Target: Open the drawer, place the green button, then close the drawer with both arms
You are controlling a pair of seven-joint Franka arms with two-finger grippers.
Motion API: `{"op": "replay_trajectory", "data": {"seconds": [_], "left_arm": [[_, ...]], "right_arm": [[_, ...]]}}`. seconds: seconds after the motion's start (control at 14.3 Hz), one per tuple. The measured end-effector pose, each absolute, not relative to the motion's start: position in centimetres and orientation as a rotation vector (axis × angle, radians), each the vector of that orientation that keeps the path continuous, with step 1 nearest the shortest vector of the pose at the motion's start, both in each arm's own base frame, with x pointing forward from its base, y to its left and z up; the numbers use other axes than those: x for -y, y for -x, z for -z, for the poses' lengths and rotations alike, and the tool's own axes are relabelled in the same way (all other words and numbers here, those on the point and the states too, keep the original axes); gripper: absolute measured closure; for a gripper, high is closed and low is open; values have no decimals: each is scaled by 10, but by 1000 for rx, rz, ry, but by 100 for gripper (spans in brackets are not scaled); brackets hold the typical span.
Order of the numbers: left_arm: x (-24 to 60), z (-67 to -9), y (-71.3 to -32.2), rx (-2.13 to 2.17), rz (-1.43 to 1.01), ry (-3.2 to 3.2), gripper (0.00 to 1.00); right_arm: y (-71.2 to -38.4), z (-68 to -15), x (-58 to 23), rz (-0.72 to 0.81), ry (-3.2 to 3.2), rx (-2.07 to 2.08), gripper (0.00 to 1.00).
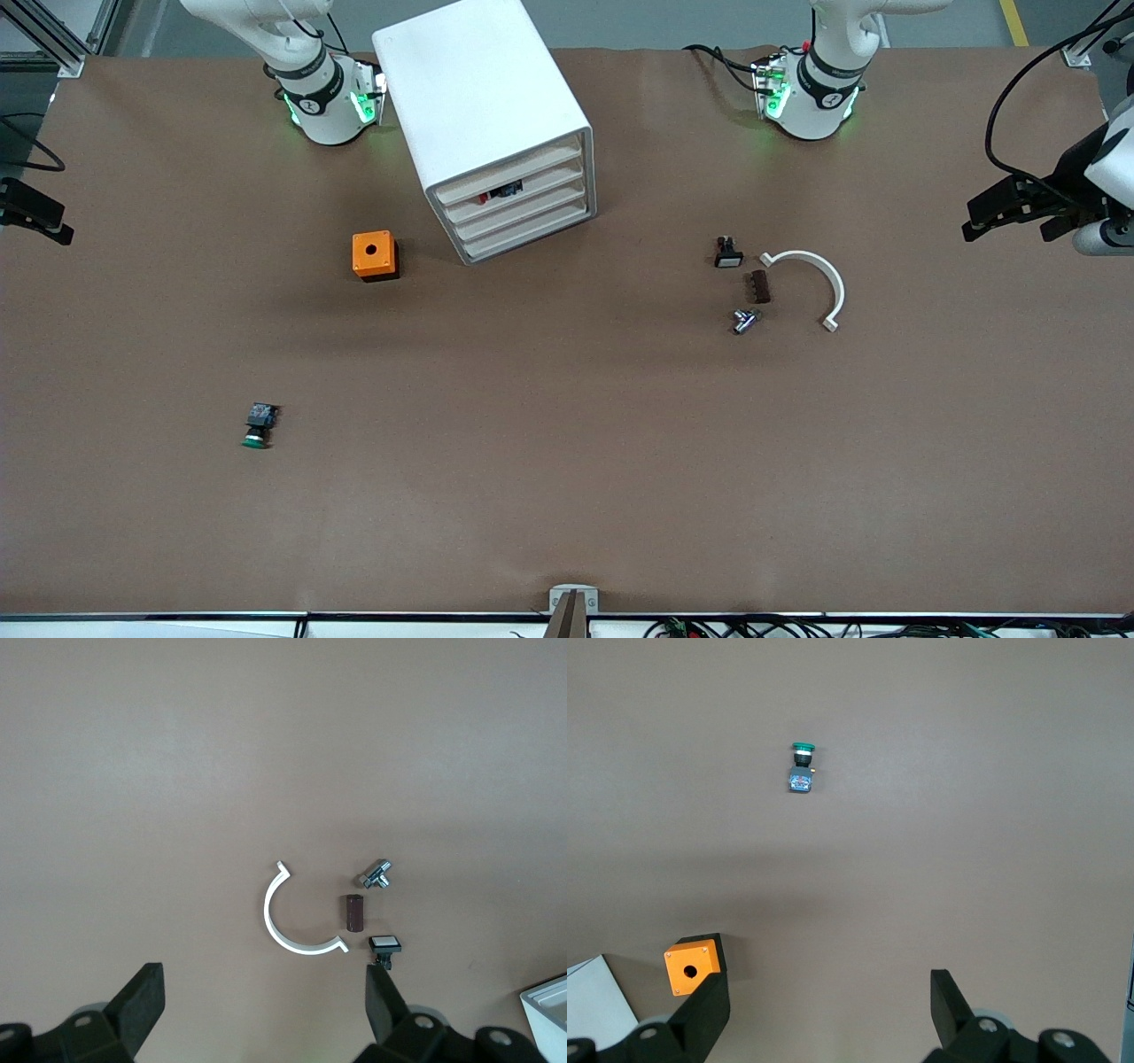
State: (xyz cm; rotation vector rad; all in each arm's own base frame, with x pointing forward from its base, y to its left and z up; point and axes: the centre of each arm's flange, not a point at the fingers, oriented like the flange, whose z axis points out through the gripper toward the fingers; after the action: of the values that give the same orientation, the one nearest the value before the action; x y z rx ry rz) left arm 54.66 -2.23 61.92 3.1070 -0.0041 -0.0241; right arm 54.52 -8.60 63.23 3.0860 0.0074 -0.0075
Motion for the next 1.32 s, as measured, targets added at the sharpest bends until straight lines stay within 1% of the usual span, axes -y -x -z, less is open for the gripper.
{"op": "replay_trajectory", "data": {"seconds": [0.28, 0.7, 1.05, 1.18, 1.32], "left_arm": [[19, -603, -550, -8, 106, -3108, 0], [26, -544, -574, 5, 271, -3105, 0], [51, -510, -583, 48, 365, -3100, 0], [65, -504, -581, 13, 411, -3092, 0], [98, -487, -579, -87, 477, -3072, 0]], "right_arm": [[-545, -632, 86, 10, -3086, -32, 0], [-554, -618, 82, 49, -3085, -54, 0], [-584, -575, 78, 63, -3109, -59, 0], [-595, -557, 77, 84, -3109, -62, 0], [-606, -535, 77, 105, -3105, -65, 0]]}}
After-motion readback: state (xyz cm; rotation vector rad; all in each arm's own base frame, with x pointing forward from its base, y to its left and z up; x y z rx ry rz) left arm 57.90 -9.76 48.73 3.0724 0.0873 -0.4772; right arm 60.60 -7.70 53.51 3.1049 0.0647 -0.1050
